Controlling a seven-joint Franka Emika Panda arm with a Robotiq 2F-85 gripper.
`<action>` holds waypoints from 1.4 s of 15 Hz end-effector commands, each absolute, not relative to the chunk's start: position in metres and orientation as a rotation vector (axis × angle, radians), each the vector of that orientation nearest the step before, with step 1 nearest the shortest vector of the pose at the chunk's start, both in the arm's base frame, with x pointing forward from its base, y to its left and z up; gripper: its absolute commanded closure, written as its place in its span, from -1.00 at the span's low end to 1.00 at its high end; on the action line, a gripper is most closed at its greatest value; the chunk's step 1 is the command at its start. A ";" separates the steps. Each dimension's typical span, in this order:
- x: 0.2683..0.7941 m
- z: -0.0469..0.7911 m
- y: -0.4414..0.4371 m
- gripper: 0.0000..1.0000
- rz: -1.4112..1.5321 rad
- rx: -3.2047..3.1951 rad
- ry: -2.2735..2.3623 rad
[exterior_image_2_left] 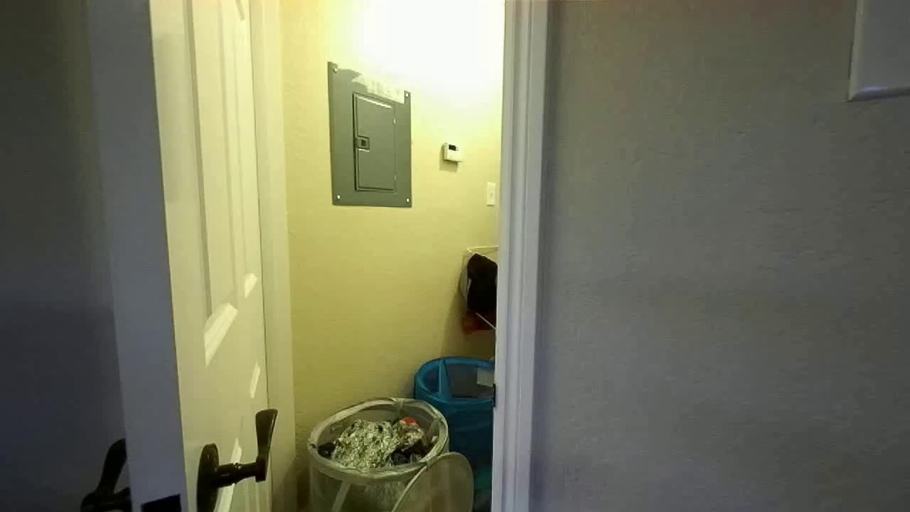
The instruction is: Close the open door
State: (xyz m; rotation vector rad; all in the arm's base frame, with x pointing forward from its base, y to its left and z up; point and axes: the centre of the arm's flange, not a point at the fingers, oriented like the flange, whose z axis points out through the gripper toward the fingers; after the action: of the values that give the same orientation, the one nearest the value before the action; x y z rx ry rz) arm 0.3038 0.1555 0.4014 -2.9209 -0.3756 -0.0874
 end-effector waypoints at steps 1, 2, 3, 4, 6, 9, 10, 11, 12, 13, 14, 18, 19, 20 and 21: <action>0.304 0.401 0.155 -1.00 -0.084 -2.921 -0.376; 0.304 0.400 0.155 -1.00 -0.082 -2.922 -0.375; 0.304 0.400 0.155 -1.00 -0.079 -2.922 -0.375; 0.305 0.399 0.155 -1.00 -0.076 -2.924 -0.374; 0.307 0.398 0.155 -1.00 -0.077 -2.925 -0.363; 0.319 0.392 0.154 -1.00 -0.079 -2.949 -0.290; 0.326 0.390 0.154 -1.00 -0.098 -2.971 -0.250; 0.333 0.388 0.154 -1.00 -0.118 -2.988 -0.212; 0.340 0.386 0.154 -1.00 -0.155 -3.006 -0.174; 0.347 0.385 0.155 -1.00 -0.192 -3.012 -0.144; 0.354 0.384 0.156 -1.00 -0.236 -3.023 -0.107; 0.370 0.387 0.161 -0.42 -0.420 -3.064 0.012; 0.373 0.388 0.161 -0.34 -0.468 -3.075 0.044; 0.375 0.388 0.161 -0.21 -0.518 -3.082 0.079; 0.377 0.388 0.161 -0.05 -0.556 -3.089 0.108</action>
State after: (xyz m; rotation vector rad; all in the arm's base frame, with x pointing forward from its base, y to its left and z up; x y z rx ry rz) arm 0.3673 0.1570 0.3899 -3.0564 -0.0041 -0.4365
